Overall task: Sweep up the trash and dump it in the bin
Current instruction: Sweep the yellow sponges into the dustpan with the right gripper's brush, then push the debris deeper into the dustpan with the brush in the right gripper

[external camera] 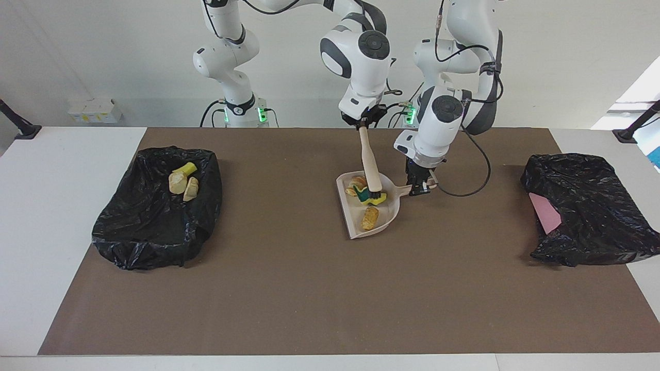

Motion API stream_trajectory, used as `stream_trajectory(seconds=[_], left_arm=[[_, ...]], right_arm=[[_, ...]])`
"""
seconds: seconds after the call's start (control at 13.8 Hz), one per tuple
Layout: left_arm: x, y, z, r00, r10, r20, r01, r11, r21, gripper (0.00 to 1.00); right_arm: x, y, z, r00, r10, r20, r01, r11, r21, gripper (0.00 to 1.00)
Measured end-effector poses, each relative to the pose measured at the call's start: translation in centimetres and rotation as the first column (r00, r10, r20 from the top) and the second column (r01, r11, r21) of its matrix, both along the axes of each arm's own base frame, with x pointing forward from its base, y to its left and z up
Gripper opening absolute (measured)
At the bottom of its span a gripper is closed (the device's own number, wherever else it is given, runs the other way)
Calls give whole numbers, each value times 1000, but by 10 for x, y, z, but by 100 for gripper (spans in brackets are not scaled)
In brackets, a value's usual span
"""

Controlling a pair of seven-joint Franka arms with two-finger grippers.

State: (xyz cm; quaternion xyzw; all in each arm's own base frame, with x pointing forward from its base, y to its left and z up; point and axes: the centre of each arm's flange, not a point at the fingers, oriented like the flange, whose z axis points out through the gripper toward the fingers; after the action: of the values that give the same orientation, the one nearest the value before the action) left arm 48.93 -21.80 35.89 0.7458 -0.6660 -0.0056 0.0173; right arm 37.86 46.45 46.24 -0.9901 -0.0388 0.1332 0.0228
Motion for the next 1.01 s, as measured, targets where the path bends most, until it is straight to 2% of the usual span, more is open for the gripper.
stream_trajectory(seconds=[0.14, 0.29, 0.43, 0.65, 1.01], left_arm=[[4, 6, 2, 1000, 13, 9, -13, 1000, -4, 31], [10, 15, 4, 1000, 20, 14, -20, 1000, -11, 31], [15, 23, 6, 999, 33, 15, -33, 999, -20, 31], [22, 30, 8, 998, 62, 13, -62, 997, -40, 31], [35, 47, 7, 994, 112, 12, -111, 992, -52, 31]], right_arm=[[-14, 8, 3, 1000, -15, 1, 15, 1000, -9, 26], [-26, 12, 1, 999, -41, -25, 41, 999, 13, 26], [-28, 13, -1, 996, -83, -26, 84, 996, 39, 26], [-37, 14, -3, 996, -84, -34, 86, 995, 46, 26], [-76, 13, -16, 996, -88, -10, 89, 995, 49, 26]])
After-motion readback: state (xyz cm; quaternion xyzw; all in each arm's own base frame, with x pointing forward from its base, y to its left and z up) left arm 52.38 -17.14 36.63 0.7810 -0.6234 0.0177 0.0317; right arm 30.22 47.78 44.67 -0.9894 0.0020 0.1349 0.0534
